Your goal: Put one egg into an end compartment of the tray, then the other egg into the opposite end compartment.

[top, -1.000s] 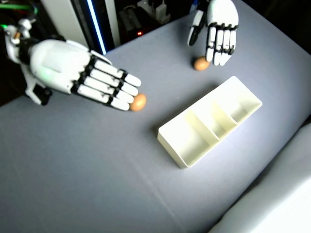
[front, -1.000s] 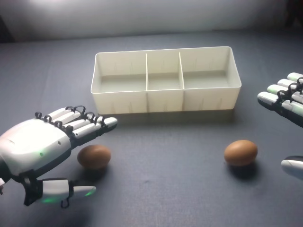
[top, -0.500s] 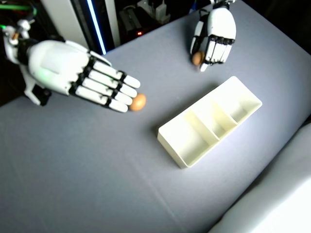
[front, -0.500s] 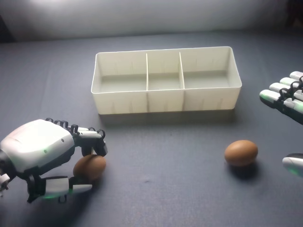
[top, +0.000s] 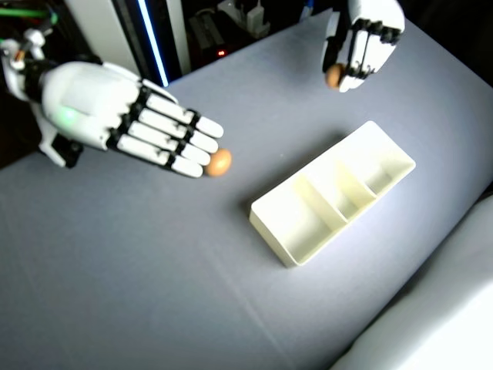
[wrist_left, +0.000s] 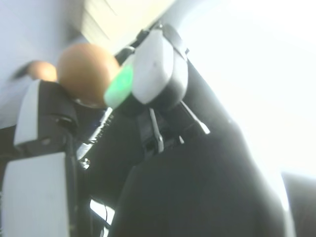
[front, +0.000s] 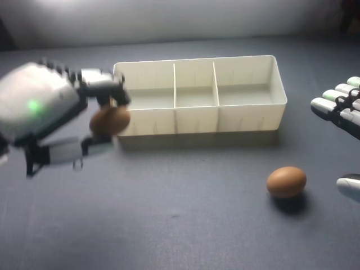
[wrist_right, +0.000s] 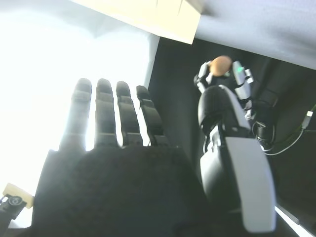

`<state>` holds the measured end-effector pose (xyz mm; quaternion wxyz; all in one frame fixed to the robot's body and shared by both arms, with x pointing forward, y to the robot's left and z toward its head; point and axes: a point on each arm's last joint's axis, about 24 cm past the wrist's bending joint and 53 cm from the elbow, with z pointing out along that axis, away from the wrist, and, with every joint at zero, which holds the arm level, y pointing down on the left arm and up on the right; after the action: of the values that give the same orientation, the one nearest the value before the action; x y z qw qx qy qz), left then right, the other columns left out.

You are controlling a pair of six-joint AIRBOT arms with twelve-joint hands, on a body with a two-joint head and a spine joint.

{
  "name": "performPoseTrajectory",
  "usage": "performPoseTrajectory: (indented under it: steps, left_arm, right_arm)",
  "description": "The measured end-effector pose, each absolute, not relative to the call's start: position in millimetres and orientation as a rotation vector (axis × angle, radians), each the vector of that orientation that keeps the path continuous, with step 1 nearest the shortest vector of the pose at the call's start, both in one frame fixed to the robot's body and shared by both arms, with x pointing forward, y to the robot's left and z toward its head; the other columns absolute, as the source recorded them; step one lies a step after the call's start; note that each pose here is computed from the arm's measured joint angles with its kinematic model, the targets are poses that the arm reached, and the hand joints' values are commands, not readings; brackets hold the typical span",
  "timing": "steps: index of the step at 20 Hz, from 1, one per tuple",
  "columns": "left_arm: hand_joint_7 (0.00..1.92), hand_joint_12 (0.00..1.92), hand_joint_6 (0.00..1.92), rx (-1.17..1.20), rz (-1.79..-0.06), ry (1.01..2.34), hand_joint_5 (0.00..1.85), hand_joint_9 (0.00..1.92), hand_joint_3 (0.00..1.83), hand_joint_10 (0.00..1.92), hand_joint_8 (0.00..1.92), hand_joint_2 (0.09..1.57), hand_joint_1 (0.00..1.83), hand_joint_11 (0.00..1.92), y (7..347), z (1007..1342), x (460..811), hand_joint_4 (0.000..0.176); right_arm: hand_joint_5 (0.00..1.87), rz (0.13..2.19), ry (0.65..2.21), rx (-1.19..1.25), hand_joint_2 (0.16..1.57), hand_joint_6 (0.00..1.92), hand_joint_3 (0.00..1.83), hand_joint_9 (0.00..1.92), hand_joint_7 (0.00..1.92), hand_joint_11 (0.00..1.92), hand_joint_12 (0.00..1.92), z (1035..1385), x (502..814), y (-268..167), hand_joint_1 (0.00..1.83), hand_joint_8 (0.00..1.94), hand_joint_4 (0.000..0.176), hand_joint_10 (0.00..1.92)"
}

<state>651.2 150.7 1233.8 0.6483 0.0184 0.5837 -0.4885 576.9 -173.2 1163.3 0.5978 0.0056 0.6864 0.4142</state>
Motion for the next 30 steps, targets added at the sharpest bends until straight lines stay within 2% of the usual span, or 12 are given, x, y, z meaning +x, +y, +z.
performPoseTrajectory:
  steps: [2, 5, 9, 11, 13, 14, 16, 18, 21, 23, 25, 30]
  left_arm:
    - [0.87, 1.92, 1.17, -0.025, -1.096, 1.288, 0.75, 1.02, 0.00, 1.65, 1.42, 1.21, 1.22, 1.06, 156.3, 1246.3, 676.0, 0.000]
    - [0.78, 1.92, 1.33, -0.089, -1.073, 1.315, 0.74, 1.12, 0.01, 1.86, 1.43, 1.23, 1.20, 1.23, 154.5, 1243.9, 707.1, 0.000]
    - [0.91, 1.92, 1.35, -0.137, -1.042, 1.386, 0.71, 1.11, 0.00, 1.91, 1.86, 1.26, 1.09, 1.24, 141.8, 1234.8, 743.8, 0.000]
    - [0.74, 1.92, 1.44, -0.164, -1.025, 1.447, 0.54, 0.67, 0.02, 1.77, 1.61, 1.30, 1.16, 0.67, 132.7, 1223.1, 760.9, 0.000]
    - [0.39, 1.66, 0.78, -0.166, -1.008, 1.492, 0.23, 0.26, 0.00, 1.01, 0.71, 1.21, 0.87, 0.04, 127.7, 1211.9, 765.5, 0.000]
    - [0.23, 1.39, 0.64, -0.166, -0.998, 1.519, 0.13, 0.05, 0.00, 0.81, 0.44, 1.19, 0.77, 0.01, 122.9, 1203.7, 767.3, 0.051]
    - [0.08, 0.48, 0.42, -0.171, -0.991, 1.546, 0.01, 0.00, 0.01, 0.16, 0.11, 1.28, 0.48, 0.00, 120.8, 1196.2, 768.5, 0.097]
    - [0.04, 0.02, 0.25, -0.170, -1.004, 1.536, 0.05, 0.00, 0.00, 0.01, 0.01, 1.38, 0.41, 0.00, 117.7, 1198.4, 766.0, 0.092]
    - [0.00, 0.00, 0.21, -0.117, -1.021, 1.498, 0.04, 0.00, 0.00, 0.00, 0.00, 1.40, 0.30, 0.00, 117.8, 1205.3, 747.3, 0.111]
    - [0.01, 0.00, 0.23, -0.059, -1.029, 1.456, 0.06, 0.00, 0.01, 0.00, 0.00, 1.42, 0.28, 0.00, 124.8, 1212.4, 720.9, 0.076]
    - [0.06, 0.17, 0.14, 0.003, -0.998, 1.400, 0.13, 0.00, 0.00, 0.00, 0.03, 1.45, 0.44, 0.00, 134.8, 1221.3, 693.9, 0.046]
    - [0.22, 0.89, 0.08, 0.003, -1.055, 1.347, 0.34, 0.12, 0.00, 0.05, 0.02, 1.41, 0.56, 0.00, 157.6, 1214.5, 639.5, 0.022]
  right_arm:
    - [0.00, 0.961, 1.588, 0.010, 1.34, 0.00, 0.01, 0.00, 0.00, 0.00, 0.00, 1164.1, 577.1, -173.4, 0.19, 0.00, 0.000, 0.00]
    - [0.00, 0.958, 1.599, 0.020, 1.35, 0.00, 0.01, 0.00, 0.00, 0.00, 0.00, 1159.7, 577.4, -174.5, 0.20, 0.00, 0.000, 0.00]
    - [0.00, 0.966, 1.596, 0.016, 1.36, 0.00, 0.01, 0.00, 0.00, 0.00, 0.00, 1159.1, 577.4, -173.0, 0.16, 0.00, 0.000, 0.00]
    - [0.00, 0.968, 1.599, 0.024, 1.37, 0.00, 0.02, 0.00, 0.00, 0.00, 0.00, 1158.0, 578.4, -173.8, 0.18, 0.00, 0.000, 0.00]
    - [0.00, 0.968, 1.597, 0.025, 1.37, 0.00, 0.01, 0.00, 0.00, 0.00, 0.00, 1158.4, 578.9, -174.4, 0.22, 0.00, 0.000, 0.00]
    - [0.00, 0.969, 1.598, 0.029, 1.37, 0.00, 0.01, 0.00, 0.00, 0.00, 0.00, 1157.8, 579.1, -174.3, 0.22, 0.00, 0.000, 0.00]
    - [0.00, 0.981, 1.599, 0.032, 1.35, 0.00, 0.00, 0.00, 0.00, 0.00, 0.00, 1156.1, 578.3, -171.8, 0.28, 0.00, 0.000, 0.00]
    - [0.00, 0.991, 1.605, 0.034, 1.32, 0.00, 0.00, 0.00, 0.00, 0.00, 0.00, 1155.3, 577.5, -170.5, 0.36, 0.00, 0.000, 0.00]
    - [0.00, 1.009, 1.611, 0.028, 1.30, 0.00, 0.00, 0.09, 0.02, 0.02, 0.01, 1154.8, 575.6, -167.8, 0.44, 0.01, 0.000, 0.04]
    - [0.00, 1.022, 1.630, 0.030, 1.28, 0.00, 0.01, 0.00, 0.11, 0.00, 1.08, 1150.8, 576.4, -167.3, 0.53, 0.02, 0.000, 0.55]
    - [0.05, 1.028, 1.645, 0.037, 1.26, 0.03, 0.00, 0.00, 0.15, 0.00, 1.66, 1145.9, 579.3, -167.3, 0.65, 0.04, 0.000, 0.67]
    - [0.11, 1.029, 1.742, 0.055, 1.23, 0.09, 0.00, 0.00, 0.22, 0.00, 1.59, 1112.1, 593.6, -151.5, 0.77, 0.05, 0.000, 0.80]
